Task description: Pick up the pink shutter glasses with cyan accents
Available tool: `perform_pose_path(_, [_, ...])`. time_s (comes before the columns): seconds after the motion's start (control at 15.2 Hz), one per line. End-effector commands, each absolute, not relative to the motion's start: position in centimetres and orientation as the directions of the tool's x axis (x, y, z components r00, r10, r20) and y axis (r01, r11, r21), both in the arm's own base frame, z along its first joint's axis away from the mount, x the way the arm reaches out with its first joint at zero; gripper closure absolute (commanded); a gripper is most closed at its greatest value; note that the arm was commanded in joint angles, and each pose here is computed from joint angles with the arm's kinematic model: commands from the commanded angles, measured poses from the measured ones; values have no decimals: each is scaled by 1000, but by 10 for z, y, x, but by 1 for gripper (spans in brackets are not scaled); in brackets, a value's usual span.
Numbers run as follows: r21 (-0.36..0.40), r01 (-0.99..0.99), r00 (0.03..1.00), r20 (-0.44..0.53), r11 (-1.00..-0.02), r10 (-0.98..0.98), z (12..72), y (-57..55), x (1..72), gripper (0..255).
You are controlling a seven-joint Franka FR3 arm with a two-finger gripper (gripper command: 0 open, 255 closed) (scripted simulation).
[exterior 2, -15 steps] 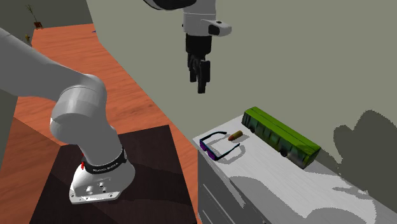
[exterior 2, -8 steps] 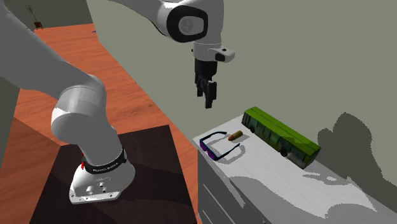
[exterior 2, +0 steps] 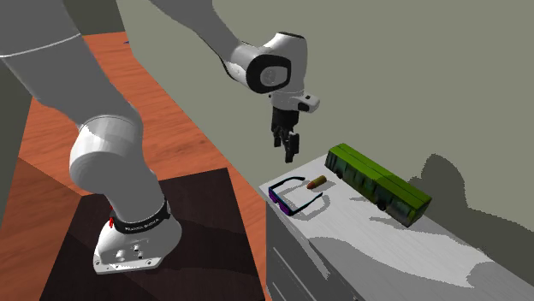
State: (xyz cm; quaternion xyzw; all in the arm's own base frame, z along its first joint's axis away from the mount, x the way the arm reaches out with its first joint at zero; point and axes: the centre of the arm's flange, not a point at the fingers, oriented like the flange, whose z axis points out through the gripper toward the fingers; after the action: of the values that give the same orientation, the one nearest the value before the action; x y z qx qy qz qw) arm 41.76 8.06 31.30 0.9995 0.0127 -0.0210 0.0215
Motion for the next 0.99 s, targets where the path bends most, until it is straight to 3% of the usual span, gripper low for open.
perform_pose_path(0.0, [39, 30, 999, -39, -999, 29, 291, 91, 429, 0])
perform_pose_path(0.59, [29, 51, 998, -30, -998, 51, 191, 130, 475, 0])
perform_pose_path(0.92, [28, 53, 998, -29, -998, 52, 163, 133, 478, 0])
